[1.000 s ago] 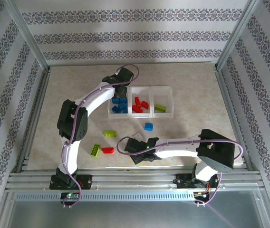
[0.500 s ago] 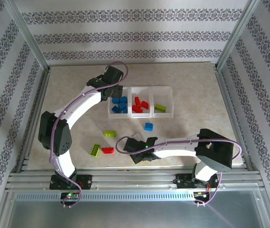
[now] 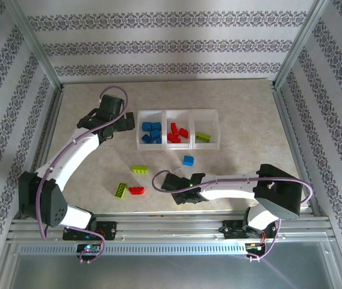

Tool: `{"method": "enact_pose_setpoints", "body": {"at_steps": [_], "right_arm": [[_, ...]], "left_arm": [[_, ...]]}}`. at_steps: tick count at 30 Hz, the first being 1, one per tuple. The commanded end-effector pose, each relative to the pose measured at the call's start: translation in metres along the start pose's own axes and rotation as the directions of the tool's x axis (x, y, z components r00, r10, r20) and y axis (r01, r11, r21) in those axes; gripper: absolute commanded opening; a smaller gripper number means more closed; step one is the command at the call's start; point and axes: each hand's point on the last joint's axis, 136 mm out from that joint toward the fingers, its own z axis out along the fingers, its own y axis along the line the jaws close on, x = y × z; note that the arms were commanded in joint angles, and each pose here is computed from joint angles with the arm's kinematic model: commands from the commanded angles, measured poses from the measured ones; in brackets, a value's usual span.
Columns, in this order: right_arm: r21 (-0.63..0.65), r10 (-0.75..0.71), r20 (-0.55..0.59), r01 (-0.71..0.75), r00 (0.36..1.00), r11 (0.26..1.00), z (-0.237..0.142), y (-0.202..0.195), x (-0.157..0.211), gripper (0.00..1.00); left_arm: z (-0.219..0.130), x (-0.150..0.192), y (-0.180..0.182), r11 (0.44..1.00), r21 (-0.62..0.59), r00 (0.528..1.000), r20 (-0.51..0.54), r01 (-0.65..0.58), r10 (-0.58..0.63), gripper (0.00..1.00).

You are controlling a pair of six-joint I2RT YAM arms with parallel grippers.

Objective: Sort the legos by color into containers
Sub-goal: Pick up the lego from the bottom-center of the table, then place the lego in the container.

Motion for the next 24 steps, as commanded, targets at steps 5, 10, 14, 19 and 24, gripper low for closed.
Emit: {"method": "enact_pose_setpoints", "body": {"at_steps": [5,10,14,19,24], "right_arm": [[0.020,0.082,0.057,-0.083,0.995,0.996,-0.007,-0.021,-0.019,0.36],[0.014,0.160,0.123,-0.163,0.980,0.987,-0.018,-0.036,-0.045,0.29],[0.021,0.218,0.182,-0.225,0.959,0.974,-0.031,-0.055,-0.068,0.27],[0.049,0.289,0.296,-0.316,0.911,0.947,-0.060,-0.093,-0.106,0.27],[0.033,0.404,0.377,-0.448,0.834,0.894,-0.080,-0.140,-0.143,0.27]], "left_arm": [[-0.011,0.000,0.021,0.993,0.031,0.992,0.052,0.114,-0.116,1.00],[-0.010,0.018,0.035,0.979,0.064,0.980,0.034,0.194,-0.197,1.00],[-0.014,0.025,0.051,0.970,0.045,0.969,0.058,0.237,-0.240,1.00],[-0.029,0.027,0.066,0.970,0.014,0.963,0.121,0.241,-0.241,1.00],[-0.033,0.031,0.073,0.970,0.005,0.960,0.141,0.244,-0.242,1.00]]}}
